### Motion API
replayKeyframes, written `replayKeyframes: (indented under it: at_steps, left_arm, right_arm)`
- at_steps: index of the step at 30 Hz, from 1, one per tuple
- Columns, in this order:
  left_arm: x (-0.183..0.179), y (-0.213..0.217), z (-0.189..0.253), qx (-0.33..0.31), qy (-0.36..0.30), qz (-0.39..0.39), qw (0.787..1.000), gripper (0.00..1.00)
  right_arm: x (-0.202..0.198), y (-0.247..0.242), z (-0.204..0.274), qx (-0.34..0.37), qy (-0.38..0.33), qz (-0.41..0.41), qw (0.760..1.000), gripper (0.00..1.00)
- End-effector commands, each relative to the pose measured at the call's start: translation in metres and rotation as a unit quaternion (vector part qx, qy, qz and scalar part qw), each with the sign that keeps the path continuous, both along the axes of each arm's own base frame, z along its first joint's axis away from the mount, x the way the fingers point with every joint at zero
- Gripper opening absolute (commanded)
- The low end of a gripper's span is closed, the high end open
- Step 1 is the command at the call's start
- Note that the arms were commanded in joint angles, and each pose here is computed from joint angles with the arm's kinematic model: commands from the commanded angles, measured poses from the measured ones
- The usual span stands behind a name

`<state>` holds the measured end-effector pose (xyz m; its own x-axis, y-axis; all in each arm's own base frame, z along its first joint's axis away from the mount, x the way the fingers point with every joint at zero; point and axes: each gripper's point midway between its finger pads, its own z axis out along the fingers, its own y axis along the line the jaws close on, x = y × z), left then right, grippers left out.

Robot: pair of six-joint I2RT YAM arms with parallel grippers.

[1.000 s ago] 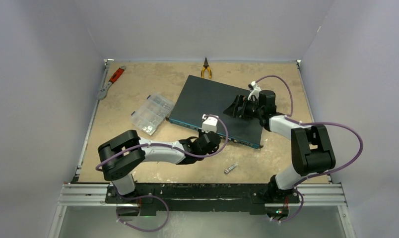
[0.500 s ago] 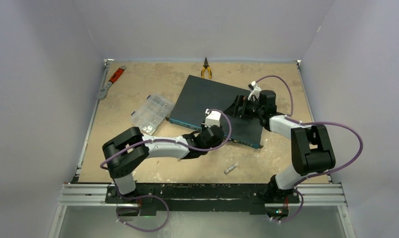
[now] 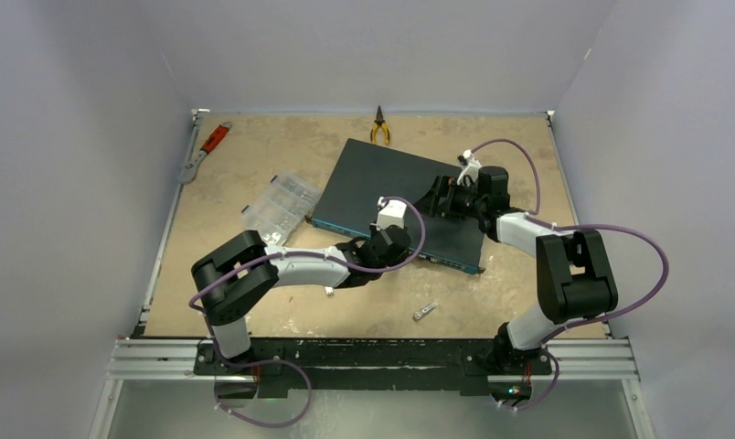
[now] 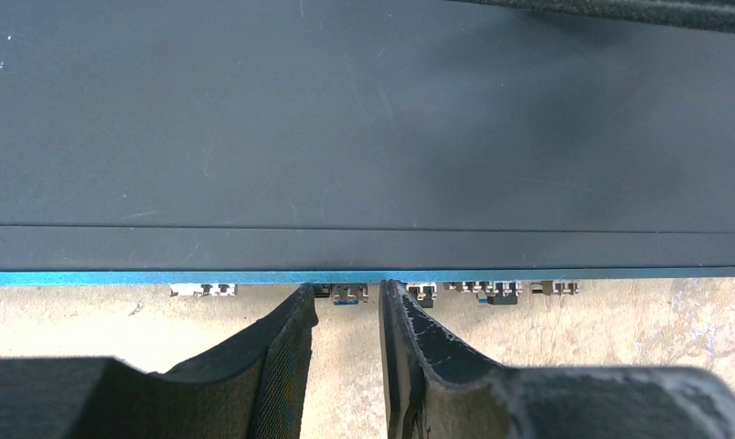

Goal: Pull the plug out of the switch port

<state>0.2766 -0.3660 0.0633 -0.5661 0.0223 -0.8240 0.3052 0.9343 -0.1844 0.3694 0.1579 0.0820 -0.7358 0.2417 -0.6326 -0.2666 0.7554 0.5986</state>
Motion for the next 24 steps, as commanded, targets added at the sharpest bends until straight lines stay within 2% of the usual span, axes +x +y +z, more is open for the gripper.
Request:
replayKeyframes:
  at_steps: [1,4,7,10,17,24]
  left_arm:
    - [0.0,-0.006,0.007,-0.006,-0.008,-0.011,1.0,0.33]
    - [0.001,-0.006,0.003,0.0,-0.008,-0.012,1.0,0.34]
    - [0.002,-0.008,-0.001,0.004,-0.008,-0.013,1.0,0.28]
    - [0.004,-0.009,-0.006,0.01,-0.006,-0.011,1.0,0.27]
    - [0.009,-0.015,-0.007,0.008,-0.011,-0.008,1.0,0.32]
    - [0.015,-0.019,0.011,-0.006,-0.03,-0.001,1.0,0.31]
  right_arm:
    - [-0.051,-0.036,-0.082,-0.08,0.161,-0.046,0.983,0.98]
    - [-0.051,-0.036,-0.082,-0.08,0.161,-0.046,0.983,0.98]
    - [-0.052,-0.036,-0.083,-0.08,0.162,-0.046,0.983,0.98]
    - [-0.052,-0.036,-0.083,-0.079,0.162,-0.045,0.983,0.98]
    - [-0.052,-0.036,-0.083,-0.08,0.162,-0.045,0.983,0.98]
    - [-0.052,-0.036,-0.083,-0.078,0.16,-0.043,0.983,0.98]
